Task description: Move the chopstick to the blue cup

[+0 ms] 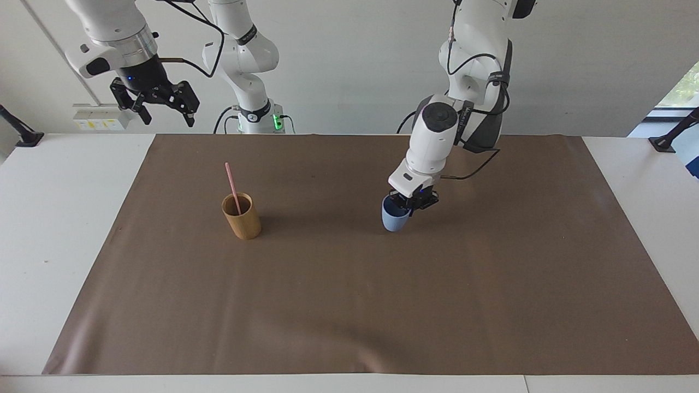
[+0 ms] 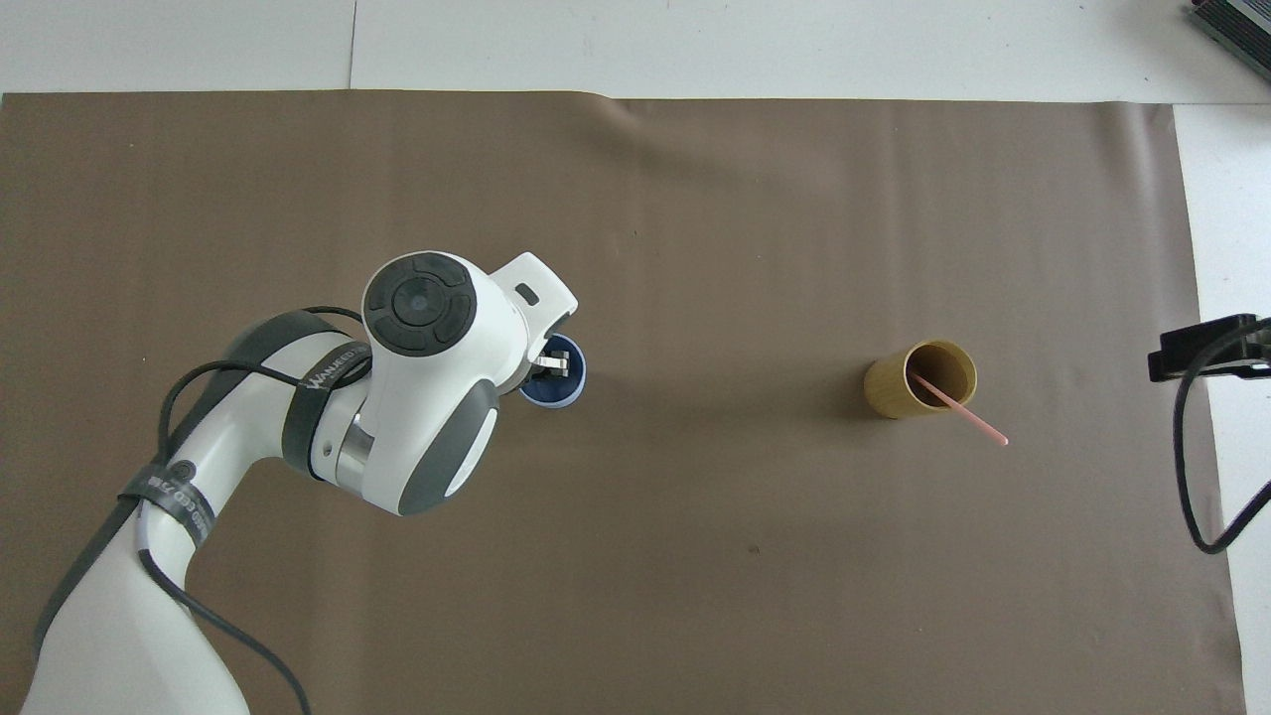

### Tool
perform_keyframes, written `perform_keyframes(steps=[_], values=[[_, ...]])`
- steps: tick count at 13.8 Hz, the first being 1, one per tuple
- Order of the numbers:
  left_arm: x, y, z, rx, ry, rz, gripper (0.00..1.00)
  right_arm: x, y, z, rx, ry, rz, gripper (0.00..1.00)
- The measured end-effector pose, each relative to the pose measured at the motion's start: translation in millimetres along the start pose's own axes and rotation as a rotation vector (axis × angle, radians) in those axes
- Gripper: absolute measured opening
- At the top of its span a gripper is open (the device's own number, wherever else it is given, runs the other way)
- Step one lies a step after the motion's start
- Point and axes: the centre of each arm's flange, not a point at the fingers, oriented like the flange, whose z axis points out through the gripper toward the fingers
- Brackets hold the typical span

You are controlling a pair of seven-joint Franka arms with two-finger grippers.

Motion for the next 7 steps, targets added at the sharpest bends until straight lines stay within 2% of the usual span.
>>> perform_keyframes(steps=[5, 7], values=[[-26, 51, 17, -0.001, -0.005, 0.028, 0.05, 0, -2, 0, 0.000, 0.000, -0.004, 1.00], [-27, 55, 21, -0.005, -0.005, 0.030, 0.21, 0, -4, 0, 0.001, 0.000, -0.010, 1.00]])
